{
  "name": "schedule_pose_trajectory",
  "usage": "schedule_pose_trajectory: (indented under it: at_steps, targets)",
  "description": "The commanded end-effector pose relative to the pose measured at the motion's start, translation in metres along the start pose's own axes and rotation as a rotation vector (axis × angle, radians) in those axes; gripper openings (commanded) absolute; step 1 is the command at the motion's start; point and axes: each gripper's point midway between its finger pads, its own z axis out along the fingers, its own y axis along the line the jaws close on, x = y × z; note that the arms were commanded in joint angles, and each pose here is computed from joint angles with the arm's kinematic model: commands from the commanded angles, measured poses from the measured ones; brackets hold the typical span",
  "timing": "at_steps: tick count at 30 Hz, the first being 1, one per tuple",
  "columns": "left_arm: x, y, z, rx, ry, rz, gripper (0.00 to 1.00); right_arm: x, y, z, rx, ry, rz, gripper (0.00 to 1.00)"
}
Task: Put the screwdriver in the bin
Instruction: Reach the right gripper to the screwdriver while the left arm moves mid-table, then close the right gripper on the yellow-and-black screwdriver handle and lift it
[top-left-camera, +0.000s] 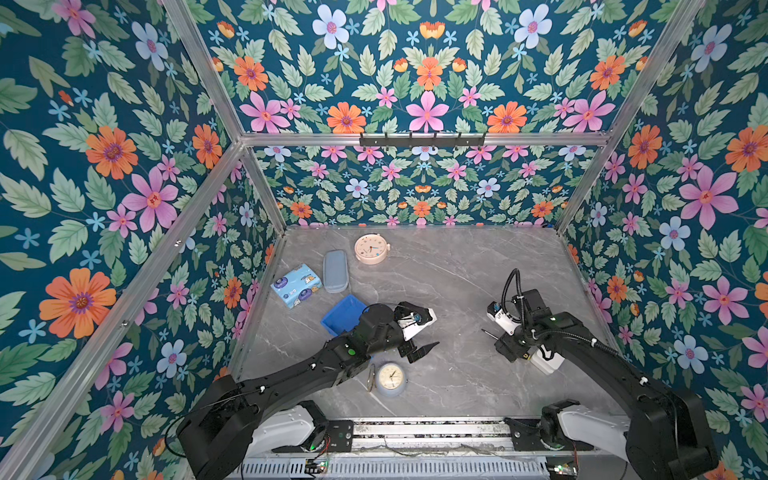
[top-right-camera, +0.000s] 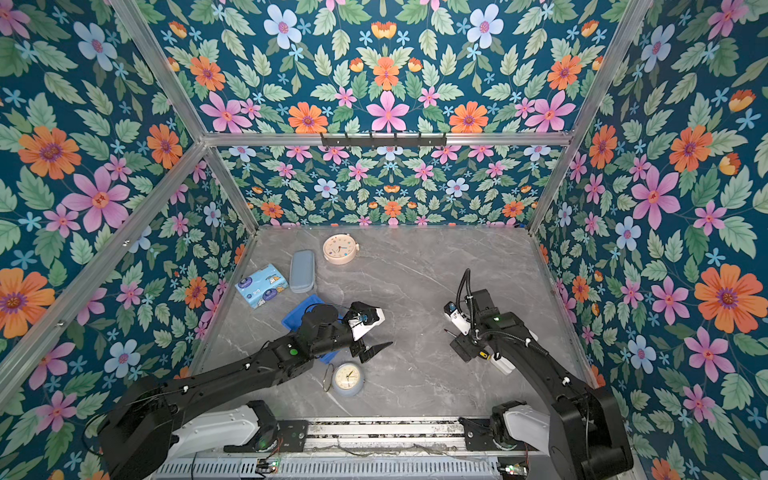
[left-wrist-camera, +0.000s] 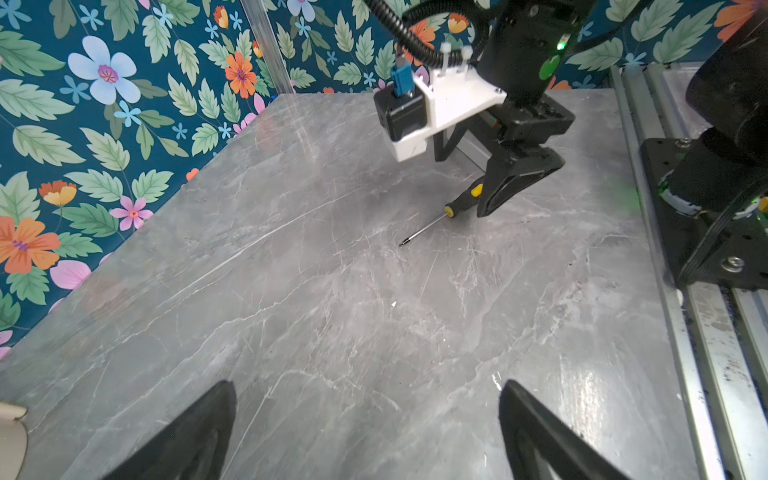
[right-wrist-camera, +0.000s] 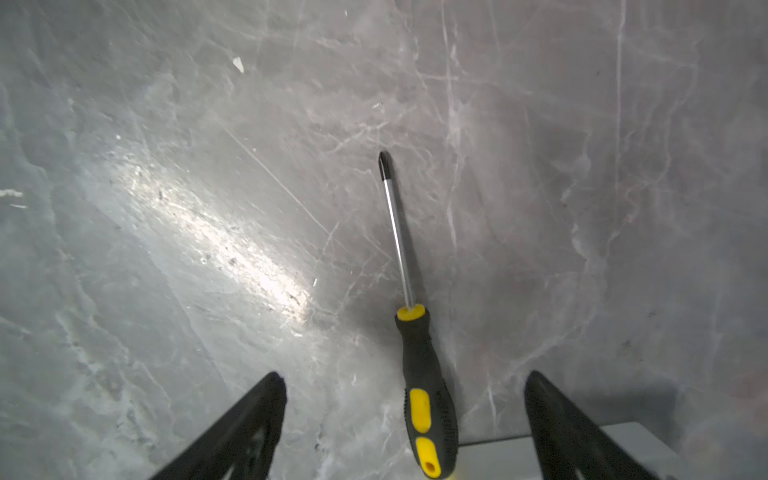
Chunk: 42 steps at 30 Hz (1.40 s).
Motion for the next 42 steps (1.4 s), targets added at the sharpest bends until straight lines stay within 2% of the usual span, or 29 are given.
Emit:
schedule_pose_trajectory:
  at_steps: [1,6,8,23,28,31,34,37,42]
  targets:
    - [-0.008,-0.003,-0.001,0.022,-0.010,-0.006,1.00,0.009,-0.001,0.009,0.003,0.060,0.006,0.84]
    - [-0.002,-0.003,-0.006,0.006,0.015,-0.010,1.00,0.003,-0.002,0.024,-0.021,0.087,0.034,0.64]
    - [0.002,-0.004,-0.008,0.003,0.024,-0.017,1.00,0.003,-0.003,0.029,-0.029,0.115,0.044,0.52]
    - [0.007,0.003,-0.006,-0.053,0.023,-0.052,1.00,0.006,-0.007,0.050,-0.028,0.176,0.052,0.39]
    - [0.009,0.002,-0.009,-0.060,0.018,-0.061,1.00,0.007,-0.008,0.054,-0.023,0.181,0.051,0.30]
    - [0.009,0.003,-0.010,-0.069,0.015,-0.069,1.00,0.007,-0.009,0.054,-0.022,0.184,0.046,0.16]
    - [0.008,0.004,-0.012,-0.074,0.009,-0.073,1.00,0.007,-0.009,0.053,-0.022,0.185,0.043,0.06]
    - [0.010,0.004,-0.013,-0.078,0.008,-0.074,1.00,0.007,-0.009,0.050,-0.017,0.177,0.042,0.00]
    - [0.010,0.005,-0.013,-0.088,0.000,-0.077,1.00,0.000,-0.011,0.042,-0.003,0.138,0.054,0.00]
